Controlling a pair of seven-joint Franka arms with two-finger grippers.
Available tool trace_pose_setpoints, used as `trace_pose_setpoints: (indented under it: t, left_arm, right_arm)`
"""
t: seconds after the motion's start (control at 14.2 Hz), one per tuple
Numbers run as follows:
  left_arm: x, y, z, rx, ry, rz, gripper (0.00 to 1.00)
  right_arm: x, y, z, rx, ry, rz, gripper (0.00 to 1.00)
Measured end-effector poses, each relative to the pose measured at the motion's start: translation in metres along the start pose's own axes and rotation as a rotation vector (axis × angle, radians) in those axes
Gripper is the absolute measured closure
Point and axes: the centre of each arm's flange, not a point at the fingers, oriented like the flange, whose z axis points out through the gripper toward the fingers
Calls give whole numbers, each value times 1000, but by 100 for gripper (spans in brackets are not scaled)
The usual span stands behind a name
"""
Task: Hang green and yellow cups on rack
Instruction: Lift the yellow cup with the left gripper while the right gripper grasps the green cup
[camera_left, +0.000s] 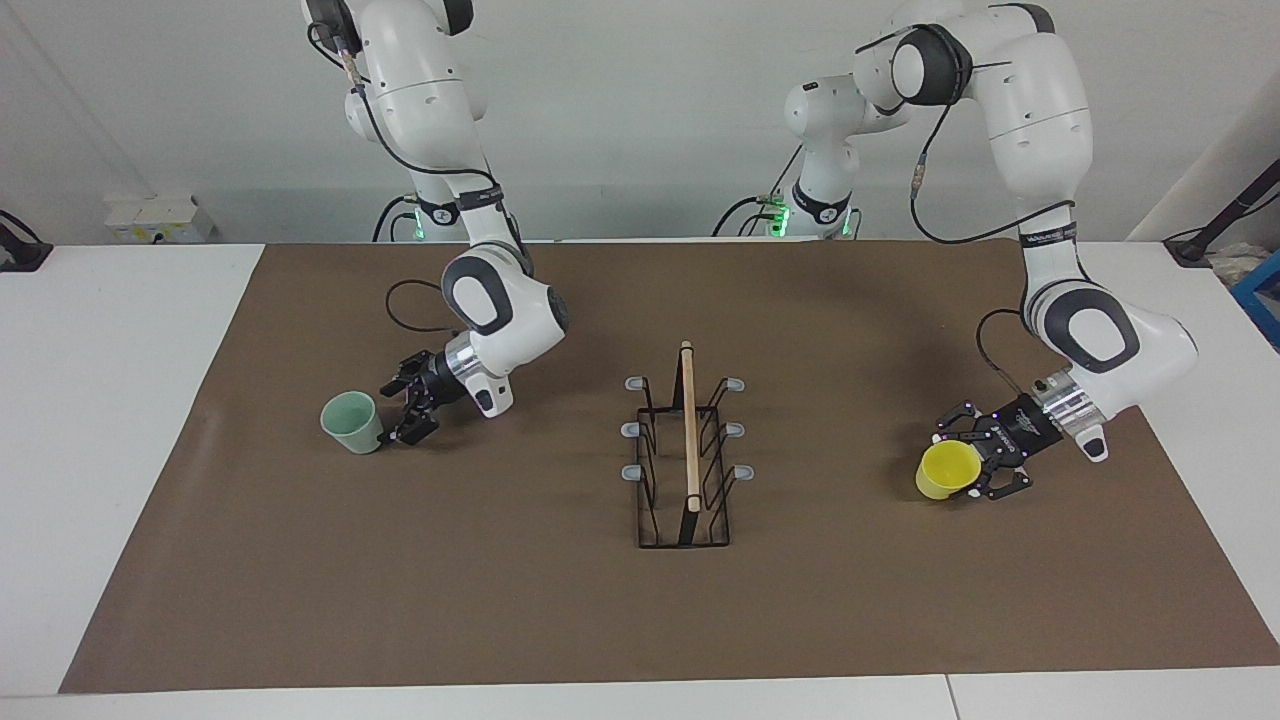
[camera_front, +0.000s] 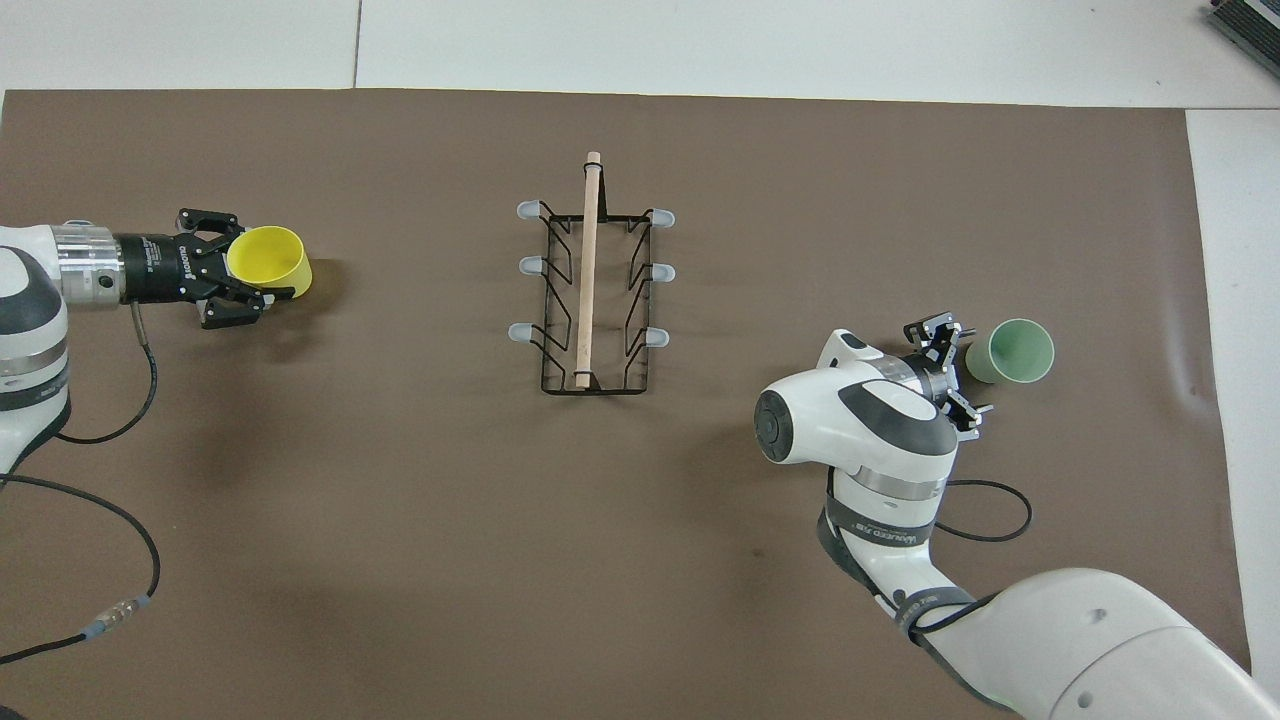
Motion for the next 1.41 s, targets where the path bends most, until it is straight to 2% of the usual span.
trace_pose_setpoints:
  t: [0.21,0.35,0.56,0.77,0.91,1.06,1.2,1.41]
  left_arm:
    - [-23,0,-3,-1,20,58,29]
    - [-53,-3,-10,20,88,148,29]
    - [-114,-19,-20,47,198,292,29]
    - [-189,-49,-30,79,370,495,29]
    - [-238,-77,-21,114,508,650,29]
    - [-281,-108,5,161,651,808,29]
    - [-312,-137,37,192,760,915,29]
    - [-346,-174,76,208,930,1080,29]
  right_arm:
    - [3,-6,10,-40,-14,-15,0]
    - [0,-5,17,-64,-27,-29,0]
    - [-4,-5,29,-93,-33,-47,0]
    - [-6,-6,36,-104,-35,-53,0]
    - [-8,-7,42,-115,-37,-51,0]
    - [-9,-9,49,-122,-37,-57,0]
    - [-10,-10,52,-124,-37,-59,0]
    - [-11,-10,53,-124,-39,-59,33]
